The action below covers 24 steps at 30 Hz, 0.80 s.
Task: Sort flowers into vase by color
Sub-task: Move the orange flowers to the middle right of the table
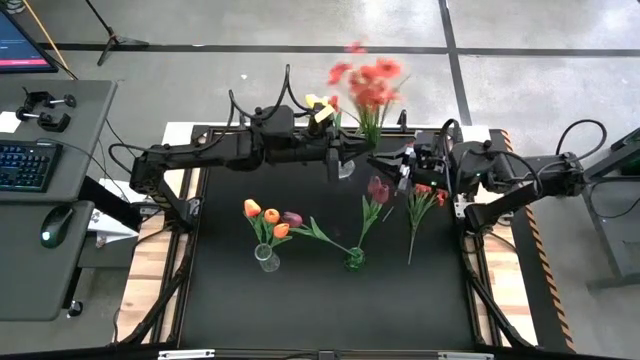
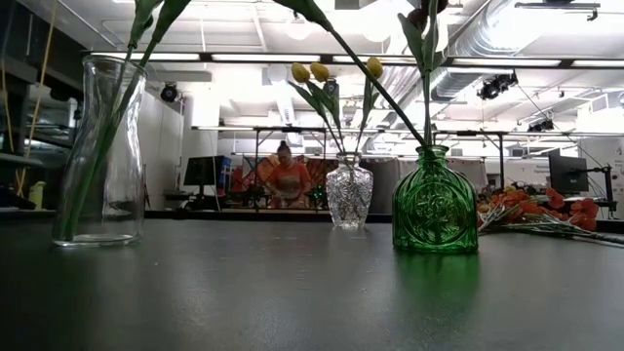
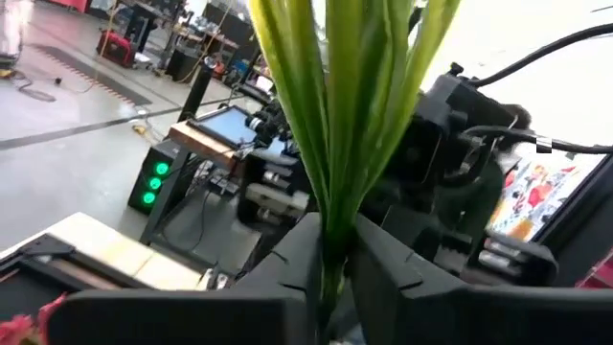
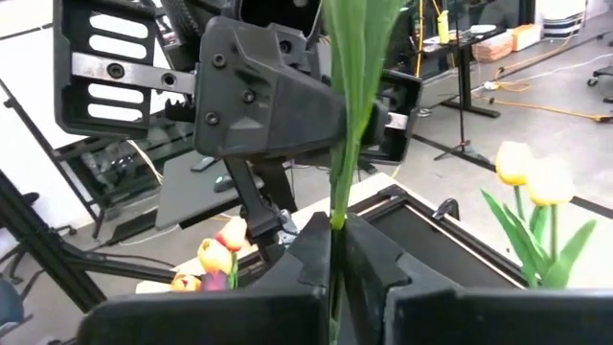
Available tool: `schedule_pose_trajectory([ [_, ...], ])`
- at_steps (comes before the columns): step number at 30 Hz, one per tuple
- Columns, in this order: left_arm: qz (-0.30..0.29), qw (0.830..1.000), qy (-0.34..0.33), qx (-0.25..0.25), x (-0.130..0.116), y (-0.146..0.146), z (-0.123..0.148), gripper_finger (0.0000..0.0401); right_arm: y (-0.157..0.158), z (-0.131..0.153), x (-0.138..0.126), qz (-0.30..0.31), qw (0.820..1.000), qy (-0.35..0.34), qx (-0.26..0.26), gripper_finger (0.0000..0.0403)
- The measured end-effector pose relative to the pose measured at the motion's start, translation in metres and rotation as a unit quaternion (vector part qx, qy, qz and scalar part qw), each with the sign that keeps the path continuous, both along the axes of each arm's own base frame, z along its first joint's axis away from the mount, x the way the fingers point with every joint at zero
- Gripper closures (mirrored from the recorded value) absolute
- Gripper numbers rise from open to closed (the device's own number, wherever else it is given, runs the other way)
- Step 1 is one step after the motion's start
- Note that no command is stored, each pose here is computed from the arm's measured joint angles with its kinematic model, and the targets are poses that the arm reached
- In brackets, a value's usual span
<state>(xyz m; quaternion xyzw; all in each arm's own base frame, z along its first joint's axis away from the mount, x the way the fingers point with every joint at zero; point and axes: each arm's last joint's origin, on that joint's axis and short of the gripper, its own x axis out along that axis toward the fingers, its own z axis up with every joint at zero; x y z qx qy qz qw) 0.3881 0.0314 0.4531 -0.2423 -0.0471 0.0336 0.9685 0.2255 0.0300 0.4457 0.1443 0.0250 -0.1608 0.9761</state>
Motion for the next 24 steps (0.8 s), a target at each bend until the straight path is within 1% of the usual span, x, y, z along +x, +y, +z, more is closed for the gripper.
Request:
schedule_pose_trajectory([
  [4,0.019,0.999,0.031,-0.001,-0.013,0.012,0.003,0.0322,-0.004,0.004,-0.015,-0.022,1.0,0.0,-0.001,0.0401],
  [10,0.04,0.99,0.133,-0.006,-0.041,0.024,0.0,0.0248,-0.011,0.01,-0.043,-0.059,0.998,0.002,-0.004,0.0402],
  [14,0.043,0.98,0.196,0.009,-0.06,0.026,-0.002,0.0219,-0.017,0.007,-0.062,-0.102,0.994,0.026,-0.001,0.0402],
  [17,0.046,0.975,0.218,0.021,-0.074,0.024,-0.001,0.021,-0.02,-0.001,-0.074,-0.14,0.988,0.061,0.013,0.0402],
  [19,0.052,0.971,0.232,0.021,-0.085,0.021,-0.005,0.0208,-0.023,-0.011,-0.084,-0.173,0.98,0.091,0.037,0.0402],
  [21,0.058,0.969,0.238,0.023,-0.096,0.018,-0.012,0.0208,-0.026,-0.023,-0.094,-0.207,0.967,0.128,0.07,0.0403],
  [24,0.068,0.973,0.221,0.019,-0.117,0.012,-0.023,0.0208,-0.029,-0.044,-0.108,-0.27,0.937,0.177,0.129,0.0403],
])
